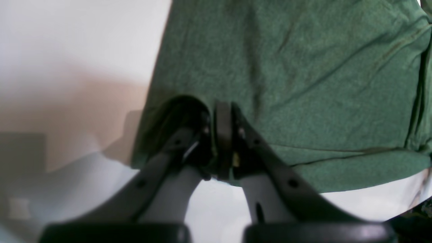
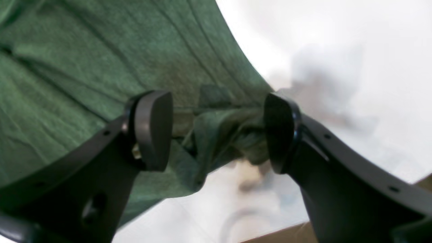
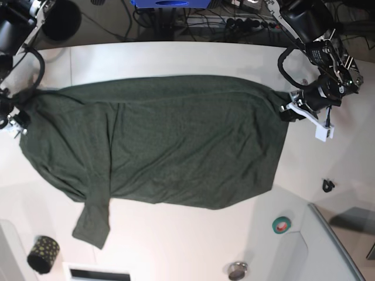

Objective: Layout the t-shirt on the table in an organized manner, then fold the t-shirt properly
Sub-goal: 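Drag the held shirt edge back toward the table center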

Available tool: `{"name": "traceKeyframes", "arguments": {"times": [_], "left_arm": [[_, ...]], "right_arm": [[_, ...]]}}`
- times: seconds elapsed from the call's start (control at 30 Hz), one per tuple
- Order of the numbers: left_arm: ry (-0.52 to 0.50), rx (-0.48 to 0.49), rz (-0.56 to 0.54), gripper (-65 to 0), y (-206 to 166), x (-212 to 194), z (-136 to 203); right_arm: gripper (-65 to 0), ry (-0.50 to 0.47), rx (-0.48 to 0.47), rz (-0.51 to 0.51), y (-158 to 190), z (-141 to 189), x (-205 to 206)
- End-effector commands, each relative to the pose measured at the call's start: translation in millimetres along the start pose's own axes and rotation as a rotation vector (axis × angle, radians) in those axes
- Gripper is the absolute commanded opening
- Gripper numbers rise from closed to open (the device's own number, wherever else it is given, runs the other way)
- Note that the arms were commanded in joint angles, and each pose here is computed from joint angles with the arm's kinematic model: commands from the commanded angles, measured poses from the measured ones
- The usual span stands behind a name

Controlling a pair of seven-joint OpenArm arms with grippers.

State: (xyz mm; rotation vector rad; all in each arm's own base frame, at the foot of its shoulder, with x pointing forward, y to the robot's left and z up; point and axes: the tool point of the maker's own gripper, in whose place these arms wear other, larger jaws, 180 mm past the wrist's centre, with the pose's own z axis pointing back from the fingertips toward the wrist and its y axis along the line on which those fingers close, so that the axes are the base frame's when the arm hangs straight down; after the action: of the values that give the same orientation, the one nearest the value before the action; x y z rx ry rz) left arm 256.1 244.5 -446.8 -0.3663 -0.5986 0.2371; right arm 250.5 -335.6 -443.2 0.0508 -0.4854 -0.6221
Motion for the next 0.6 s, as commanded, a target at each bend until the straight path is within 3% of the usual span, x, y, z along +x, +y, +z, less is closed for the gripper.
{"name": "traceKeyframes", "arguments": {"times": [0.0,0.13,0.27,0.3,0.57], "left_arm": [[-0.059,-0.006,-0.019,-65.0,-1,19,4],[-0.061,0.0,-0.028,-65.0,1,21,6],[-0.063,0.0,-0.028,-65.0,2,22,6],[-0.061,0.0,-0.028,-65.0,2,21,7],[-0.053,0.002,-0.027,-65.0,3,18,7]], "right_arm": [[-27.2,-0.086,0.004,0.062,-2,16,21],[-37.2,-0.139,-0.008,0.23,-6,50,6],[-62.3,-0.087,-0.037,0.253,-16,59,-32],[-65.0,-0.072,-0.031,0.246,-15,57,-40],[-64.1,-0.001,0.076,0.328,36,35,-64]]}}
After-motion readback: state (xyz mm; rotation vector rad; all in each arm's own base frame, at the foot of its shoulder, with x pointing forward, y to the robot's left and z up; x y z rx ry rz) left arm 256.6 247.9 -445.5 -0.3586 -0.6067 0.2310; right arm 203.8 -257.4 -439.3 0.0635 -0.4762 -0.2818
